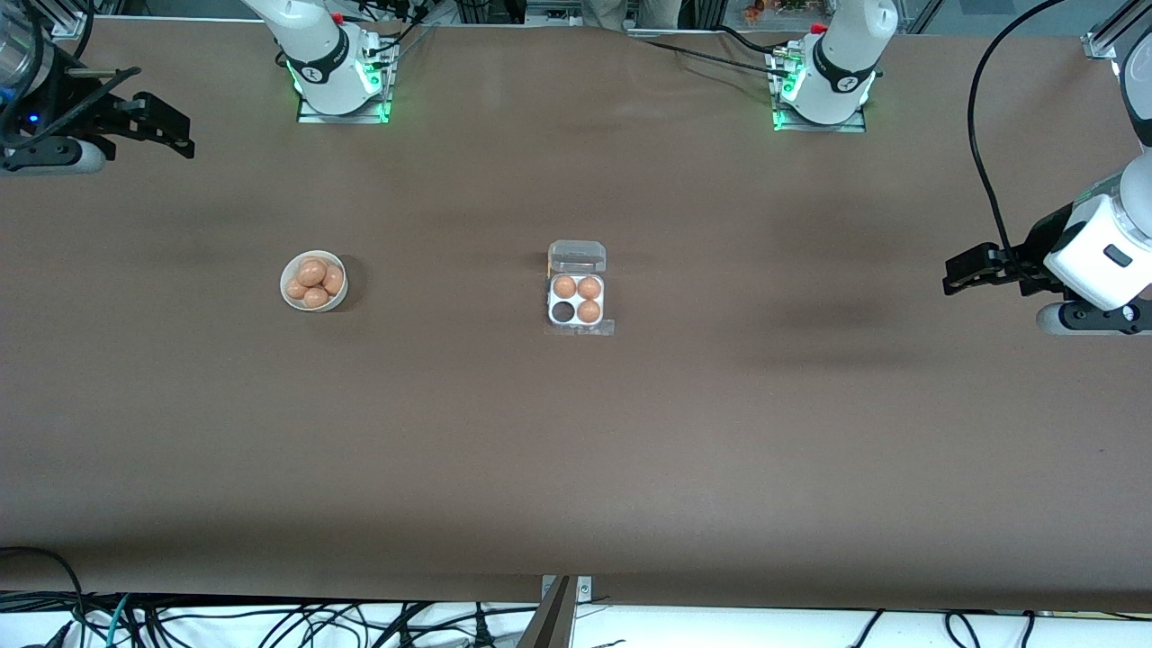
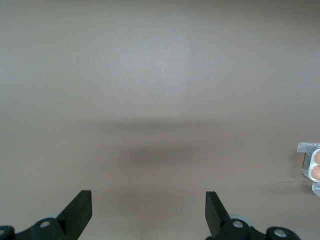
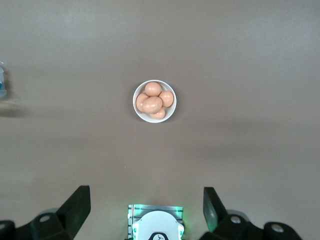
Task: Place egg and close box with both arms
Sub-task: 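Move the open right gripper down over the white egg bowl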
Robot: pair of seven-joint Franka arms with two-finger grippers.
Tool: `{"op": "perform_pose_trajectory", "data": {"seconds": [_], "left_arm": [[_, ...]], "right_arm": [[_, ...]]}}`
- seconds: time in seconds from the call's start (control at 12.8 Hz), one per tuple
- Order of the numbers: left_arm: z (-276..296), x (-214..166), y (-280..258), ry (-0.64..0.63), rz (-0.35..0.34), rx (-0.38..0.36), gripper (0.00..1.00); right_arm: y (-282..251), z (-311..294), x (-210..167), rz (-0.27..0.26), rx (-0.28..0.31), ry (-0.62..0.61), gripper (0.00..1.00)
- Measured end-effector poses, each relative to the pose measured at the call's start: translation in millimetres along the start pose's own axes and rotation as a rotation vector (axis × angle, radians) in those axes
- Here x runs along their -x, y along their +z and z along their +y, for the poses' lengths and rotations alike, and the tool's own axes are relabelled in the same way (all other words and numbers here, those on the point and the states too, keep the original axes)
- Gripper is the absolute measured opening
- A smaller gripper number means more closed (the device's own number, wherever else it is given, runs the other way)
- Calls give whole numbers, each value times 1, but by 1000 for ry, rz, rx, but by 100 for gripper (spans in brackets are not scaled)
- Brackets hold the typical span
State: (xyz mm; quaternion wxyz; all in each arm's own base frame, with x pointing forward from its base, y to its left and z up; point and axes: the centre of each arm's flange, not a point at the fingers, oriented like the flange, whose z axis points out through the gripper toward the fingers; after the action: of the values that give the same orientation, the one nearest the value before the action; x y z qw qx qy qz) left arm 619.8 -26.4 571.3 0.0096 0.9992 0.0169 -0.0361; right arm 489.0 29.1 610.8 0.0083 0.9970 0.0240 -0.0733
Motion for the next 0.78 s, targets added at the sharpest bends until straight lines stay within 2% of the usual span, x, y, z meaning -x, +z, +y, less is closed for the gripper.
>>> {"op": "perform_pose_trajectory", "data": {"seconds": [0.24,0.55,0.78], "left_arm": [[-1,0,0,-1,0,0,100],[-8,-1,0,-14,0,-1,100],[-9,-1,0,-16,0,-1,100]], "right_arm": [[24,0,-6,-1,0,1,100],[97,2,-21,8,-1,3,100],[152,2,-26,39,-1,4,100]]}}
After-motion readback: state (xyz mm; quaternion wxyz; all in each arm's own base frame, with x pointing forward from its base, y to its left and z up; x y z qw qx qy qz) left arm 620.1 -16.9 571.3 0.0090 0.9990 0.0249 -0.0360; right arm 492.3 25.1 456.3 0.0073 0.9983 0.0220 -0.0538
